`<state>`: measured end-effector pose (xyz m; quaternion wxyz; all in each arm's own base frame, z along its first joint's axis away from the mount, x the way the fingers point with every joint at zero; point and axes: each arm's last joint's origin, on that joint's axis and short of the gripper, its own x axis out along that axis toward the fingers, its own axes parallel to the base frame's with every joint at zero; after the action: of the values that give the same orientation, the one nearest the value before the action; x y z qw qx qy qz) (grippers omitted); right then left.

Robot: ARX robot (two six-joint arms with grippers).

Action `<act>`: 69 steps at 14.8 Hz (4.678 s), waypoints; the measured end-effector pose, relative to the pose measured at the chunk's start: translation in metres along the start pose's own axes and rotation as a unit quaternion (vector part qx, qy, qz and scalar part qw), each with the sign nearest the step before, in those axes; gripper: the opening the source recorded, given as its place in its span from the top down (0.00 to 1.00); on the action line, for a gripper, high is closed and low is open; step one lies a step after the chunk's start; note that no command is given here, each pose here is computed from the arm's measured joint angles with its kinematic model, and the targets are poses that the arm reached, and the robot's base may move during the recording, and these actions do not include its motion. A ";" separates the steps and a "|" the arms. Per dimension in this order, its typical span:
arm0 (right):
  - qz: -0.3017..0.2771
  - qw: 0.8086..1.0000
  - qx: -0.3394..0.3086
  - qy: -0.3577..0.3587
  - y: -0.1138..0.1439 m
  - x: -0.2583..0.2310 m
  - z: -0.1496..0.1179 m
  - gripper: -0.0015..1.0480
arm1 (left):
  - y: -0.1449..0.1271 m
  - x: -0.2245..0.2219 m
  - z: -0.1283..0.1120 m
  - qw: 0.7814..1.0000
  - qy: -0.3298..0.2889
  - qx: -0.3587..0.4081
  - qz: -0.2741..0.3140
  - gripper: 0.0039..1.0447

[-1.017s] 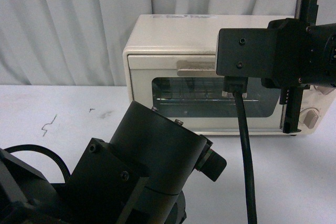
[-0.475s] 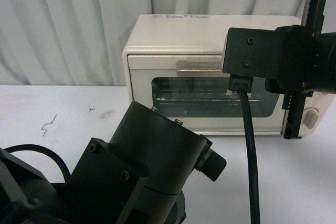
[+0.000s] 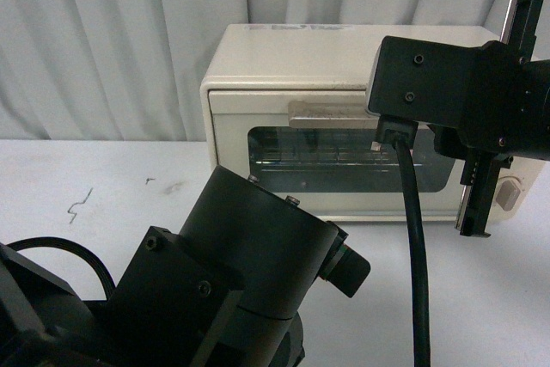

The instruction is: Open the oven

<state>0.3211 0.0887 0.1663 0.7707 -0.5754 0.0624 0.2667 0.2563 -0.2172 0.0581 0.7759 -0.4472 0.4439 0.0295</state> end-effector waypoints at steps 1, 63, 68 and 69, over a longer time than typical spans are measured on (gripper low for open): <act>0.001 1.000 0.004 0.001 0.000 -0.001 -0.001 0.98 | 0.000 0.000 0.000 1.000 0.000 0.000 0.000 0.06; -0.271 0.774 0.568 -0.065 0.078 -0.205 -0.037 0.98 | 0.000 0.000 -0.001 1.000 0.003 0.001 0.000 0.06; -0.271 0.774 0.568 -0.065 0.081 -0.210 -0.036 0.98 | 0.000 0.000 -0.001 1.000 0.003 0.001 0.000 0.06; -0.271 0.774 0.568 -0.065 0.081 -0.211 -0.036 0.98 | 0.000 0.000 -0.001 1.000 0.003 0.001 0.000 0.06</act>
<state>0.1102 0.0000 0.1699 1.0000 -0.0073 -0.0058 -0.0004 0.2557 -0.2179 0.0581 0.7750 -0.4467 0.4461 0.0276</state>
